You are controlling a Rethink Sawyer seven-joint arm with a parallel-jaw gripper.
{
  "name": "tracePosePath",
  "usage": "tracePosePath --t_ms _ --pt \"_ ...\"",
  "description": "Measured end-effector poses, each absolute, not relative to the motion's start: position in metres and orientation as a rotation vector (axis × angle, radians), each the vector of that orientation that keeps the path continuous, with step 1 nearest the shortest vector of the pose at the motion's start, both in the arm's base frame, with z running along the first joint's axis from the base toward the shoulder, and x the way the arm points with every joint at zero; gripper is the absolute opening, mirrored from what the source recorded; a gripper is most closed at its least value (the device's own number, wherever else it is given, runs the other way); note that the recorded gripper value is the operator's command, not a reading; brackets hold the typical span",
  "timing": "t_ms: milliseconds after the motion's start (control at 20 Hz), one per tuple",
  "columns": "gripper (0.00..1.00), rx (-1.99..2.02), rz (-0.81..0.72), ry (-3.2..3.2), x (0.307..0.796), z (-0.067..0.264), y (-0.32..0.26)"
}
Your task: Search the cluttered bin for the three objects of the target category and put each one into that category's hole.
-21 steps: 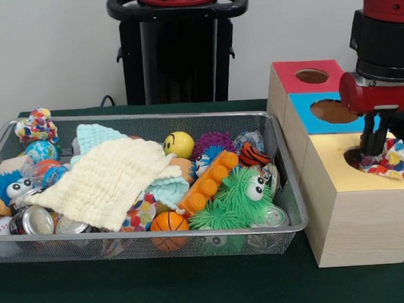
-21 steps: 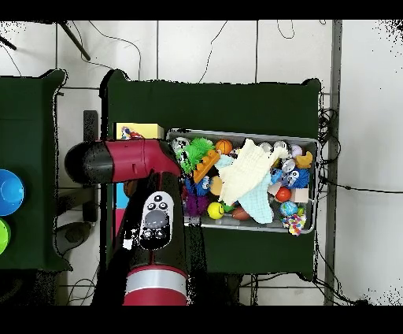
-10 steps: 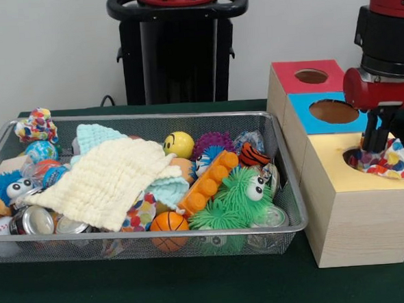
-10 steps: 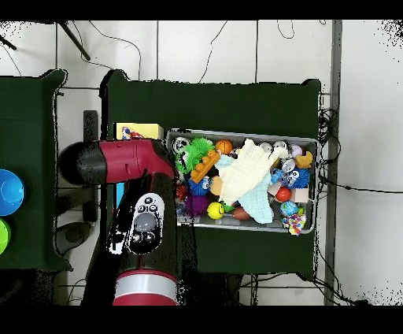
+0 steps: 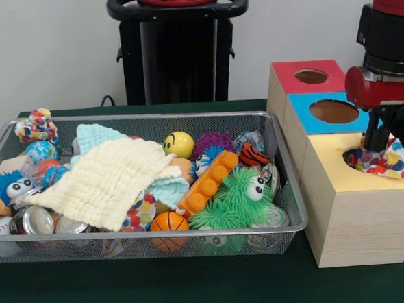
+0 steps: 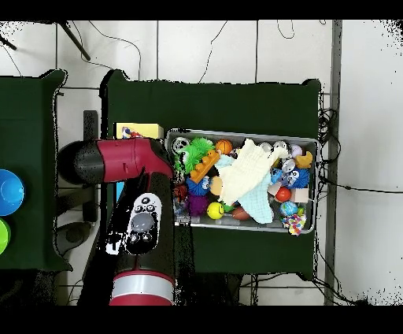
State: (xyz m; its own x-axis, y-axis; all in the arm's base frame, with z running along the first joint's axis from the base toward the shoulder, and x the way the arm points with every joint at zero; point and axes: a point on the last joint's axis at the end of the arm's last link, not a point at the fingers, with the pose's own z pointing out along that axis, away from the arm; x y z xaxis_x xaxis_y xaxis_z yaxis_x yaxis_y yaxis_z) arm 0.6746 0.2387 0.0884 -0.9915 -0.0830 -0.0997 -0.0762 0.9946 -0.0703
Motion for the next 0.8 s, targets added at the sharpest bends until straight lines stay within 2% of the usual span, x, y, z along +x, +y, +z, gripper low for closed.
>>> tracePosePath --t_ms 800 --pt "0.00 -0.112 -0.099 3.076 0.6731 0.0949 0.2451"
